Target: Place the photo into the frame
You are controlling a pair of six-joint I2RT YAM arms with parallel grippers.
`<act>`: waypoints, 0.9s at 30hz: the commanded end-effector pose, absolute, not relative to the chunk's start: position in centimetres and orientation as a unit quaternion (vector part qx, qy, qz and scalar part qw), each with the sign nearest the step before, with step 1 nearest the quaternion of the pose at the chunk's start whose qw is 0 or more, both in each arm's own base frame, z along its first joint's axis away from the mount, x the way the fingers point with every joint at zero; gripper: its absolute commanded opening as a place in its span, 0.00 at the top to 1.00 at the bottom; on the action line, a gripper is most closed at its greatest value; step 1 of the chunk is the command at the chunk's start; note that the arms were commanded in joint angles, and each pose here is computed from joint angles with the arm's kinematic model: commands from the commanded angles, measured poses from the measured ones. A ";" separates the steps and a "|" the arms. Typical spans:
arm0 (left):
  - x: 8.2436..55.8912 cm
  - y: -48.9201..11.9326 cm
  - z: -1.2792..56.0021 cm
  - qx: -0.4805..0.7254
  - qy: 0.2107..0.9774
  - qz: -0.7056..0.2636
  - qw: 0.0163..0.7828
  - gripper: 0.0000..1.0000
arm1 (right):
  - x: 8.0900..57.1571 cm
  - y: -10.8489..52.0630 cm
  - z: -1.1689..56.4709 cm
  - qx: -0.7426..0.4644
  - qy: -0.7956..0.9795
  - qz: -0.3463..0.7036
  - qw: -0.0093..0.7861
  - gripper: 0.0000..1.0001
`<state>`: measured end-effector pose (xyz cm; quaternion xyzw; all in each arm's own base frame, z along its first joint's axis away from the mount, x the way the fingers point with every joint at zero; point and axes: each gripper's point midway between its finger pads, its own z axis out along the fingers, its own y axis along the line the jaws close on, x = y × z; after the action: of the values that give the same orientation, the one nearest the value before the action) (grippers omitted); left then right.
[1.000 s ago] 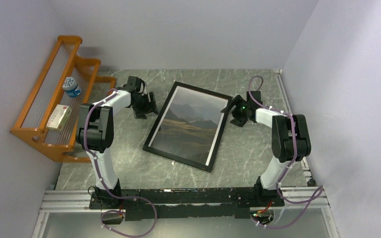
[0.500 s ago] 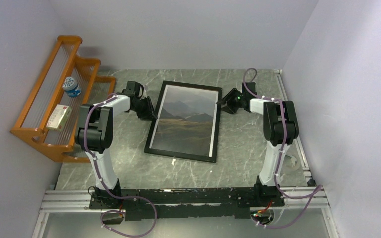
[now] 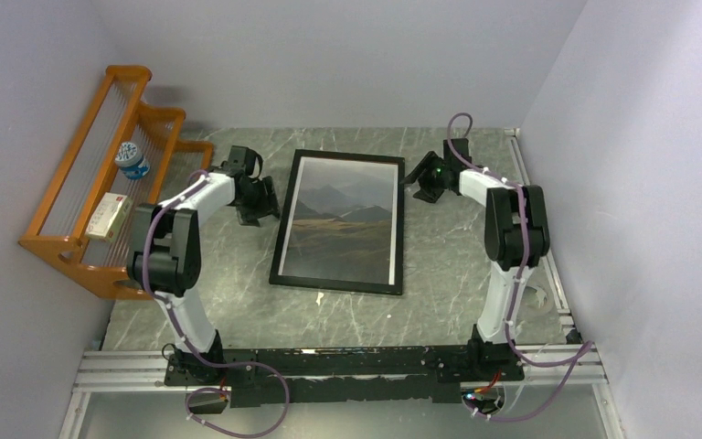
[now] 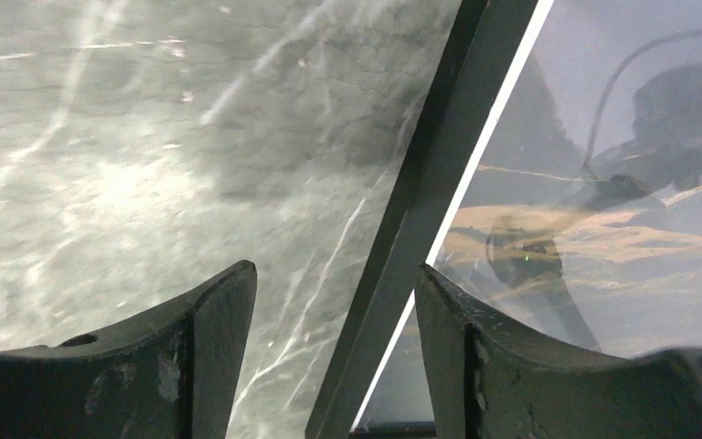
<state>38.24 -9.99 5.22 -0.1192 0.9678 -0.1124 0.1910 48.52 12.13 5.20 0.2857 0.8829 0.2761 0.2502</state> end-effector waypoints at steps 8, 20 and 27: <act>36.5 -7.5 20.1 -0.080 0.924 -0.100 0.362 0.20 | 39.3 3.5 15.9 0.318 0.880 0.077 0.345 0.19; 29.7 -4.6 29.0 -0.084 0.862 -0.080 0.493 0.06 | 25.7 -3.0 27.0 0.357 0.801 -0.016 0.480 0.12; 24.6 -3.1 33.5 -0.085 0.825 -0.076 0.554 0.06 | 20.5 -3.4 31.1 0.350 0.764 0.016 0.542 0.03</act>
<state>27.12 -4.20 31.46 -0.0906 0.8415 -0.0930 0.5245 22.43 -2.73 31.19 0.3595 0.7563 0.0394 0.5452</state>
